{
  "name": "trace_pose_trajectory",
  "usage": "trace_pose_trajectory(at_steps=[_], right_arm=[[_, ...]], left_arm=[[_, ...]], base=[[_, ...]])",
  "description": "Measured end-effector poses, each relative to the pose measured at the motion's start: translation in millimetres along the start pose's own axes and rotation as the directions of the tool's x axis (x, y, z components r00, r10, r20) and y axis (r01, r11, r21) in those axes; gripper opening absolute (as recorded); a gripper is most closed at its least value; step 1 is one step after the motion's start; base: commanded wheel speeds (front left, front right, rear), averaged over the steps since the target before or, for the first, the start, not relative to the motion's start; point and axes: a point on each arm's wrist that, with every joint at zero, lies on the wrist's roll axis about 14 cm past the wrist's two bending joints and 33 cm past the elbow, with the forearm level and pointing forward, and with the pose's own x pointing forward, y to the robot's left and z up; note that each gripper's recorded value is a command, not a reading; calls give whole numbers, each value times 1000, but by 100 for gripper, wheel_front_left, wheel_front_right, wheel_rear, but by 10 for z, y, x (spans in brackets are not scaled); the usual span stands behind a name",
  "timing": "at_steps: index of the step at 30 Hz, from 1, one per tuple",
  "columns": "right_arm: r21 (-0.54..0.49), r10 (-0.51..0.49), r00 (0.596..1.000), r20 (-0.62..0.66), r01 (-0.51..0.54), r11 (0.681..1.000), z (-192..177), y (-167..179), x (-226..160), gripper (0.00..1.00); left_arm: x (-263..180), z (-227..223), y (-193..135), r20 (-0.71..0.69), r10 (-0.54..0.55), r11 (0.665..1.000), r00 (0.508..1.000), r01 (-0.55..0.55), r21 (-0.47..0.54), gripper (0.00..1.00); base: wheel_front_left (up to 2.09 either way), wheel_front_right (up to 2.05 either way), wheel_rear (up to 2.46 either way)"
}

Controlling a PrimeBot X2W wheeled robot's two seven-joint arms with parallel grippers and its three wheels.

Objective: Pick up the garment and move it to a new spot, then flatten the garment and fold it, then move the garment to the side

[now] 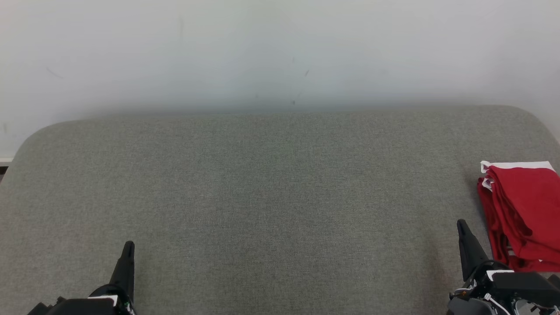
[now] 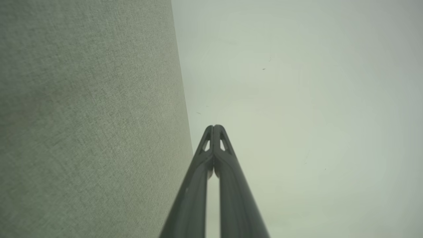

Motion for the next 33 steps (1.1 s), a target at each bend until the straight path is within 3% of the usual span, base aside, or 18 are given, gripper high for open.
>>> trace_pose_trajectory(at_steps=[33], right_arm=[[0,0,1000,0,0,1000,0,0,0,0]], left_arm=[[1,0,-4,0,-2,1000,1000,2,0,0]], base=[[0,0,0]])
